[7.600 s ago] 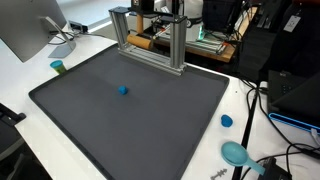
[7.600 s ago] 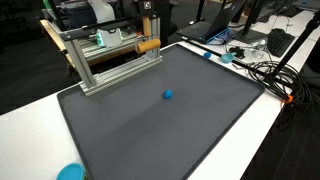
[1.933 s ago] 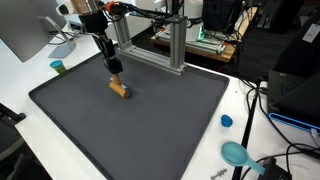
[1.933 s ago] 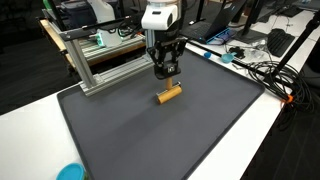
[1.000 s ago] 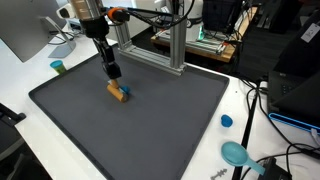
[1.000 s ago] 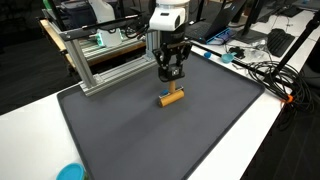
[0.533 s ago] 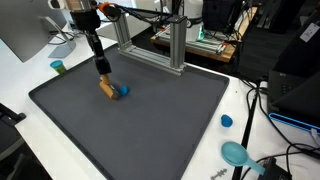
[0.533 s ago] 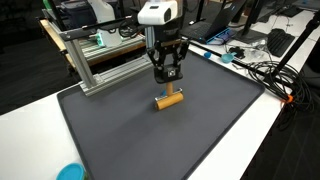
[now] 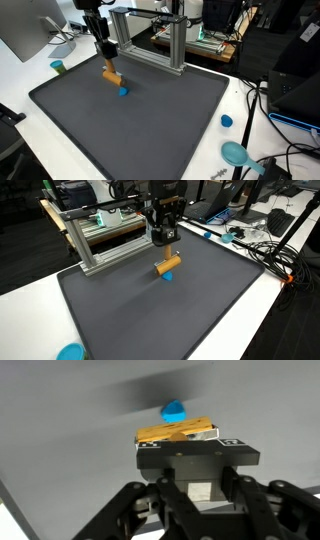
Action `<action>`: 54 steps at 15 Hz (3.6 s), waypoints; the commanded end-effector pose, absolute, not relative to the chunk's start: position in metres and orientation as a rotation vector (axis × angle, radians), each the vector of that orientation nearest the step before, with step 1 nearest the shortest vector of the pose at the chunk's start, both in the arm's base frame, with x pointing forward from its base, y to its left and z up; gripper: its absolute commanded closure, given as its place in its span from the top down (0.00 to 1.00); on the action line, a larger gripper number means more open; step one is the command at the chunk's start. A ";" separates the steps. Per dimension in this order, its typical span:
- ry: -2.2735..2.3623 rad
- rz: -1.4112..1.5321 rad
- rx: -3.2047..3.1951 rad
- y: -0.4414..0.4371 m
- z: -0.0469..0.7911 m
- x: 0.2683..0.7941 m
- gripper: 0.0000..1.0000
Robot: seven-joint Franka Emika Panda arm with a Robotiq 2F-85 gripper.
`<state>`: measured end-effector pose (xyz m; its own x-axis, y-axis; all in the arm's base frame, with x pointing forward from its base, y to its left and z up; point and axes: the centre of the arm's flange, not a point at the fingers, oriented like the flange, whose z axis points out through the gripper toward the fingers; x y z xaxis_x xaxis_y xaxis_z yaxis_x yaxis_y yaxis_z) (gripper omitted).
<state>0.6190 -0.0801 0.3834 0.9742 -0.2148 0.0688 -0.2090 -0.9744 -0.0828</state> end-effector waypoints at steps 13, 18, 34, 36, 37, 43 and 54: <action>0.247 0.076 -3.089 -0.053 0.350 0.639 0.22; 0.279 0.046 -3.088 -0.061 0.367 0.633 0.22; 0.404 0.117 -3.118 -0.059 0.329 0.655 0.22; 0.372 0.191 -3.133 -0.058 0.326 0.651 0.22; 0.361 0.203 -3.137 -0.057 0.324 0.651 0.22; 0.346 0.190 -3.096 -0.053 0.303 0.654 0.22; 0.329 0.386 -3.090 -0.060 0.283 0.647 0.22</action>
<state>0.6563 -0.0580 0.3222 0.9692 -0.2228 -0.1049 -0.2234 -0.9747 0.0062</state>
